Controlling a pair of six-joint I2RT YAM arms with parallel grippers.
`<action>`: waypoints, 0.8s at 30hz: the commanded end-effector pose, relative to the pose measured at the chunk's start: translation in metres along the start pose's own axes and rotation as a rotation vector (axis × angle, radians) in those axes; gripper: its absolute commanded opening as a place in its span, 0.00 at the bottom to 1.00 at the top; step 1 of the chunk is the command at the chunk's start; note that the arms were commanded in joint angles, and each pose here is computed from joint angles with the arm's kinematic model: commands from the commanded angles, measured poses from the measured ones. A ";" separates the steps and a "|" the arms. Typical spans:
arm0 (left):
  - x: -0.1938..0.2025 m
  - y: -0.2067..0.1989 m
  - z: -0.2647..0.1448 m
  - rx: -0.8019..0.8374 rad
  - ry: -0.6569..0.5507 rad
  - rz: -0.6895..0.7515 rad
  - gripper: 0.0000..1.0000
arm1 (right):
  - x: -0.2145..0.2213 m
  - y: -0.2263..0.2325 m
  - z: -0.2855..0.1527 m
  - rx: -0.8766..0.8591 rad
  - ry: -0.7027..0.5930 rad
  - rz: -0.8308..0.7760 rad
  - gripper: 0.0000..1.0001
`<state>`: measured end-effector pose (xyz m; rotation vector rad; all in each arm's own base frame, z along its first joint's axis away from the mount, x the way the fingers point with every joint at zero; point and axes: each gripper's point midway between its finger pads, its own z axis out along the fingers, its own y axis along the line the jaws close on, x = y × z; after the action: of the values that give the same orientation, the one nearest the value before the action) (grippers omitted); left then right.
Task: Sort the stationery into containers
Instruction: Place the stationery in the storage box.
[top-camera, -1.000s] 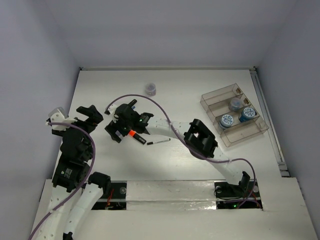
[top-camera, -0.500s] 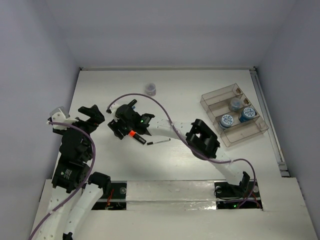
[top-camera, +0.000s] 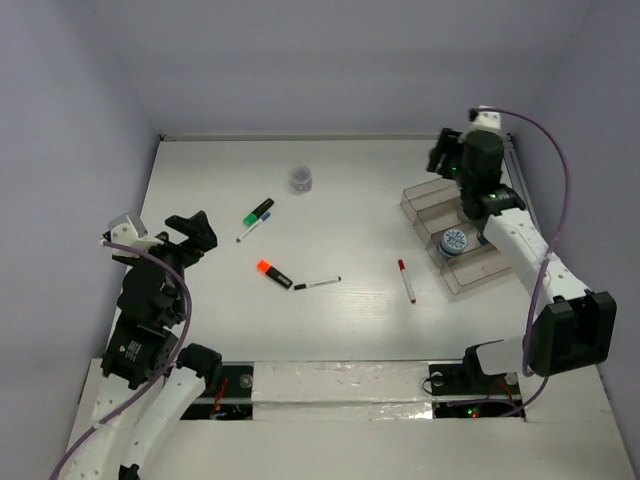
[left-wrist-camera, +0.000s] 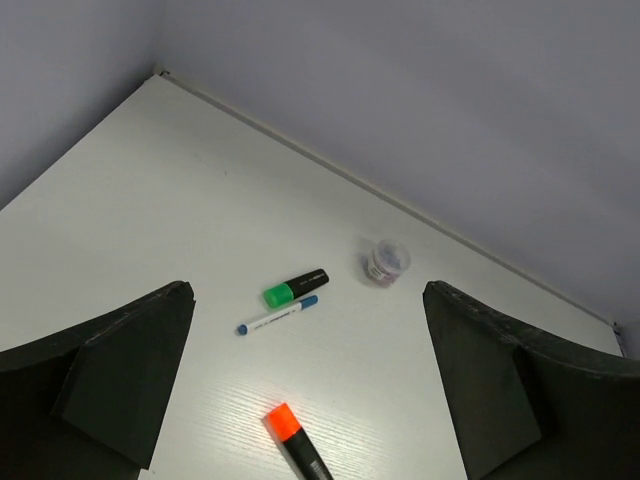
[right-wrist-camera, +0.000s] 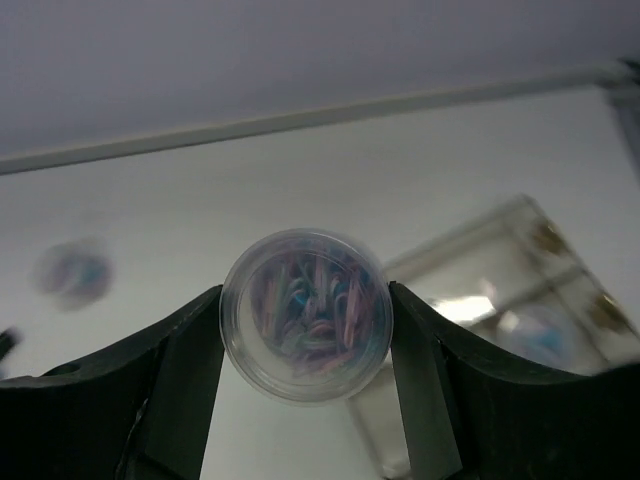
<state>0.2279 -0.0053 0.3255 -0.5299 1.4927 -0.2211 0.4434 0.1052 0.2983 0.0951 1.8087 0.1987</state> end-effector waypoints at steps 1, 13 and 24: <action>-0.009 -0.014 -0.001 0.065 -0.025 -0.011 0.99 | 0.043 -0.071 -0.003 0.148 0.113 0.080 0.40; -0.002 -0.019 0.000 0.083 -0.003 0.003 0.99 | 0.092 -0.128 0.023 0.306 0.272 0.092 0.40; 0.000 -0.019 0.002 0.076 0.004 0.010 0.99 | 0.127 -0.148 0.036 0.335 0.354 0.121 0.40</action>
<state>0.2299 -0.0191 0.3248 -0.4685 1.5163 -0.2599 0.4374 -0.0156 0.1269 0.4201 2.2380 -0.0405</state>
